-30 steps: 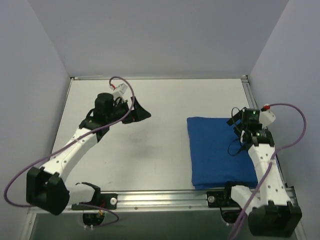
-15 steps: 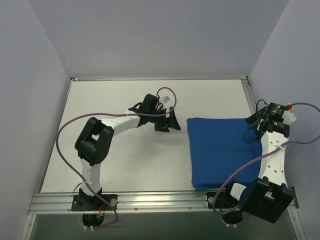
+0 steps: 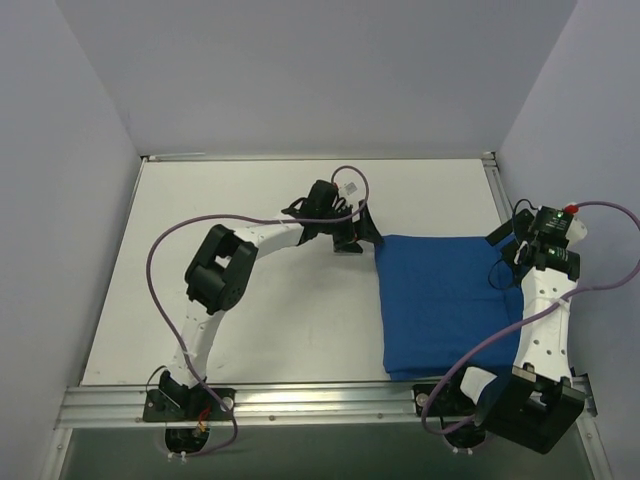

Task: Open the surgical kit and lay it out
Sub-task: Move the surgical kit at the center of the board.

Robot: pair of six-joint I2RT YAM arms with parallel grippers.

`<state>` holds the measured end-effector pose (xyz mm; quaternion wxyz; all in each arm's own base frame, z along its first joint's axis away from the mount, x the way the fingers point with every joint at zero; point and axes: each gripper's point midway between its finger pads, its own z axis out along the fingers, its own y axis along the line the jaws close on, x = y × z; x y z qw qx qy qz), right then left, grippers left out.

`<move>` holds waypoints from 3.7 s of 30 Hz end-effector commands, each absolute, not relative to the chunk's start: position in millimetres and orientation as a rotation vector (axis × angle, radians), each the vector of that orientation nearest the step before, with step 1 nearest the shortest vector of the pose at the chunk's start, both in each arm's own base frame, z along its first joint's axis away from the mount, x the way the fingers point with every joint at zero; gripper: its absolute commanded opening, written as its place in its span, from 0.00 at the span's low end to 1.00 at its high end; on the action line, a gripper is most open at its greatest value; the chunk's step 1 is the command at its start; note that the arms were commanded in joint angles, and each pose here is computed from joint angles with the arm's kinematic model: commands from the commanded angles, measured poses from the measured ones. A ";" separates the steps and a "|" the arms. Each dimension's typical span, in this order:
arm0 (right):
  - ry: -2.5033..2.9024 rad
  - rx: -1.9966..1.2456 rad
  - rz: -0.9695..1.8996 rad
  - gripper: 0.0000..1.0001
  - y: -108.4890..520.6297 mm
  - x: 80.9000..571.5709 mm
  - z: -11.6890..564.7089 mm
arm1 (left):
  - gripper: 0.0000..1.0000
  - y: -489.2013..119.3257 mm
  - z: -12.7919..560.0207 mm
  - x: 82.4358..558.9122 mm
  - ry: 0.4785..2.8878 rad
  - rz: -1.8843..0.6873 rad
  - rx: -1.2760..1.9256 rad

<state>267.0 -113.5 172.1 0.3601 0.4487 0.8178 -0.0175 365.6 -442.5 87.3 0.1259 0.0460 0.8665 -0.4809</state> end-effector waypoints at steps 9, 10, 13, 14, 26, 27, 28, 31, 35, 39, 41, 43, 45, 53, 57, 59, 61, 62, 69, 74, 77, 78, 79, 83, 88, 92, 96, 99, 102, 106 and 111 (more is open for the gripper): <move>2.083 1.105 -0.017 0.98 -110.7 269.2 183.6 | 0.91 -487.3 79.1 372.6 2.560 -1.419 0.121; 2.082 1.104 -0.017 0.98 -110.7 269.2 183.2 | 0.90 -487.6 78.4 373.8 2.559 -1.421 0.123; 2.088 1.106 -0.011 0.98 -110.0 269.1 179.5 | 0.70 -491.7 77.9 376.3 2.547 -1.453 0.117; 2.099 1.105 -0.006 0.98 -108.3 268.2 177.6 | 0.55 -491.7 78.5 378.0 2.544 -1.463 0.108; 2.181 1.042 0.063 0.97 -88.6 279.1 161.0 | 0.02 -413.9 70.6 418.4 2.466 -1.443 -0.117; 2.202 1.019 0.078 0.97 -80.3 283.7 158.9 | 0.02 -396.3 83.6 431.3 2.412 -1.437 -0.148; 2.198 1.000 0.081 0.97 -76.8 288.8 162.7 | 0.02 -383.3 81.1 433.7 2.407 -1.425 -0.178; 2.217 0.923 0.088 0.97 -52.4 304.1 164.8 | 0.02 -324.8 75.3 438.8 2.367 -1.380 -0.333; 2.272 0.857 0.141 0.97 -19.9 325.0 156.4 | 0.02 -255.5 84.6 429.0 2.255 -1.356 -0.507; 2.341 0.720 0.196 0.97 27.9 340.7 148.4 | 0.02 -205.6 62.8 387.3 2.228 -1.321 -0.682; 2.358 0.633 0.233 0.96 55.9 343.7 149.4 | 0.02 -199.0 73.8 378.8 2.186 -1.324 -0.685; 2.354 0.590 0.271 0.96 70.4 344.1 149.3 | 0.04 -193.7 65.2 358.7 2.201 -1.309 -0.730; 2.365 0.525 0.361 0.98 87.3 337.9 150.6 | 0.07 -190.4 84.0 351.3 2.134 -1.319 -0.724; 2.379 0.433 0.420 1.00 90.0 298.5 136.9 | 0.14 -193.8 123.5 290.4 2.075 -1.239 -0.662; 2.394 0.473 0.359 1.00 78.4 291.3 125.4 | 0.17 -197.1 129.9 263.7 2.074 -1.178 -0.617; 2.417 0.474 0.362 1.00 78.4 289.5 115.5 | 0.20 -200.9 129.6 252.1 2.077 -1.186 -0.611; 2.433 0.464 0.369 1.00 79.1 290.5 109.6 | 0.30 -203.3 119.4 240.3 2.117 -1.193 -0.614; 2.451 0.457 0.385 1.00 81.9 289.7 104.8 | 0.48 -202.7 113.9 235.0 2.144 -1.180 -0.618; 2.481 0.462 0.402 1.00 78.9 284.7 92.0 | 0.97 -188.4 100.1 215.8 2.242 -1.061 -0.610; 2.526 0.454 0.423 1.00 80.3 281.8 70.6 | 0.95 -173.9 145.6 222.8 2.137 -0.978 -0.509; 2.539 0.473 0.453 1.00 83.5 284.8 58.8 | 0.96 -165.7 180.1 238.1 2.080 -0.875 -0.429; 2.521 0.473 0.467 0.99 85.0 290.3 58.5 | 0.97 -167.2 186.3 242.2 2.077 -0.865 -0.407; 2.514 0.468 0.498 0.99 89.7 295.6 55.3 | 0.98 -170.9 195.5 251.6 2.080 -0.843 -0.369; 2.499 0.446 0.625 0.94 110.7 307.3 51.2 | 1.00 -191.6 190.4 269.4 2.156 -0.841 -0.270; 2.529 0.407 0.642 0.86 132.4 323.3 40.2 | 0.75 -232.0 156.7 297.9 2.337 -0.880 -0.095; 2.545 0.368 0.643 0.81 146.9 340.1 33.6 | 0.65 -226.2 117.0 322.2 2.465 -0.802 -0.131; 2.540 0.308 0.626 0.71 160.4 368.5 36.4 | 0.61 -232.1 99.3 338.5 2.493 -0.864 -0.156; 2.577 0.279 0.647 0.65 173.4 386.3 22.0 | 0.59 -237.3 82.7 351.1 2.537 -0.855 -0.146; 2.566 0.259 0.663 0.64 184.2 412.9 18.7 | 0.49 -231.8 61.9 370.7 2.562 -0.872 -0.201; 2.560 0.216 0.663 0.63 195.3 451.9 15.9 | 0.47 -222.7 54.1 398.8 2.540 -0.899 -0.276; 2.570 0.156 0.650 0.63 203.0 489.7 3.0 | 0.47 -218.1 59.3 440.9 2.503 -0.889 -0.319</move>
